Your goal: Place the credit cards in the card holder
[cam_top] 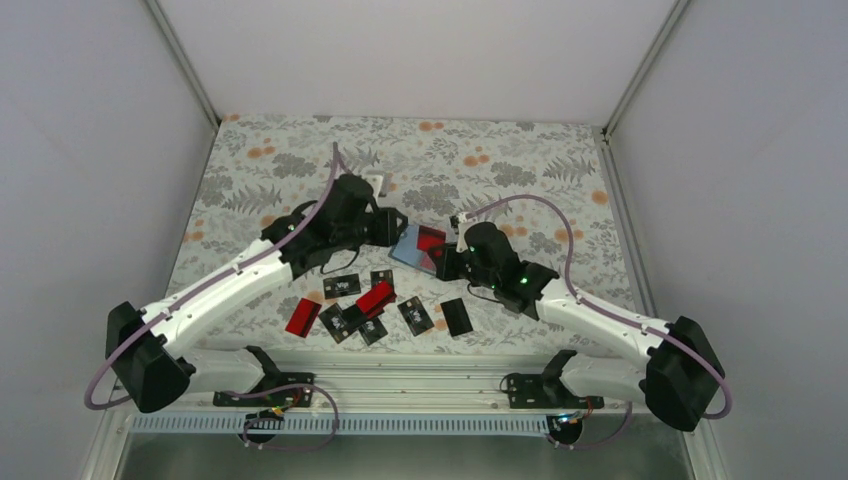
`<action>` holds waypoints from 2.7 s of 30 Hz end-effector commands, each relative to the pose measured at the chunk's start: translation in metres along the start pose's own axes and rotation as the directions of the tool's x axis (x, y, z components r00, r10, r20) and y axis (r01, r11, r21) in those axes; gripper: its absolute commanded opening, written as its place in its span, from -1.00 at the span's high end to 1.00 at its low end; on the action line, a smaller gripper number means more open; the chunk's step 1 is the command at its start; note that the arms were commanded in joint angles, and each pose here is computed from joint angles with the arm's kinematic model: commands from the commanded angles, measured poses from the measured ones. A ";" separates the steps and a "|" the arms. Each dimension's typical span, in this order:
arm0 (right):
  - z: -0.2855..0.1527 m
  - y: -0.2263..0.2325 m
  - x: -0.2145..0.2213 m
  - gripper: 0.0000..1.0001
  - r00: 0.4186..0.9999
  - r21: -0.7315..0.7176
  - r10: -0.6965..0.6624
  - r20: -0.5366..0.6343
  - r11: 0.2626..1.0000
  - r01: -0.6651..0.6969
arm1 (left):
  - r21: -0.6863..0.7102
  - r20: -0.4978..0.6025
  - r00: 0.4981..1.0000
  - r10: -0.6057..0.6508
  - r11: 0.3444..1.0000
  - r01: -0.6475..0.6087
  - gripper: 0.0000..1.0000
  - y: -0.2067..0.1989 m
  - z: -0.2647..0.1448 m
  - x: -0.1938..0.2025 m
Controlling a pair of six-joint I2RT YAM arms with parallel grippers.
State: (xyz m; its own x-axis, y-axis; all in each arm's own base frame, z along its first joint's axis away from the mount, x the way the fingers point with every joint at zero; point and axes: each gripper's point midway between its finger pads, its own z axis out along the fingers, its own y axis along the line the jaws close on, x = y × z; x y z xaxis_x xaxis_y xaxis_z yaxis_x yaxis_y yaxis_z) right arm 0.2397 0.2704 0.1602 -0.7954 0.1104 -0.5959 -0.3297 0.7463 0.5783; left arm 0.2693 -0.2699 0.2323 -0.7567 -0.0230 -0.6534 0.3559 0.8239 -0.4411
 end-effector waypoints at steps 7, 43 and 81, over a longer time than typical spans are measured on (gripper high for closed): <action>-0.014 0.005 -0.089 0.92 0.830 0.212 -0.411 0.378 0.911 0.355 | 0.073 0.020 0.978 -0.210 0.976 0.208 0.05 -0.018 0.008 -0.043; 0.014 0.022 -0.093 0.92 0.568 0.515 -0.785 0.246 0.603 0.610 | 0.192 -0.131 0.956 -0.261 0.940 0.283 0.51 -0.027 0.053 -0.053; -0.022 0.058 -0.095 -0.41 0.958 -0.474 -0.254 0.135 0.832 0.288 | 0.341 0.240 0.970 -0.028 0.938 -0.057 0.95 0.004 -0.001 -0.096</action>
State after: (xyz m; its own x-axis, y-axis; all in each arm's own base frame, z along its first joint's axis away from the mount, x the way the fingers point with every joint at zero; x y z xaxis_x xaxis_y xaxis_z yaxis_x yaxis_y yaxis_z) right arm 0.3163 0.2689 0.2333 -0.4741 -0.0338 -0.8798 -0.6698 0.6624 0.3355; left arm 0.3486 -0.2604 0.2562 -0.7279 -0.1840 -0.6606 0.3928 0.6778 -0.6215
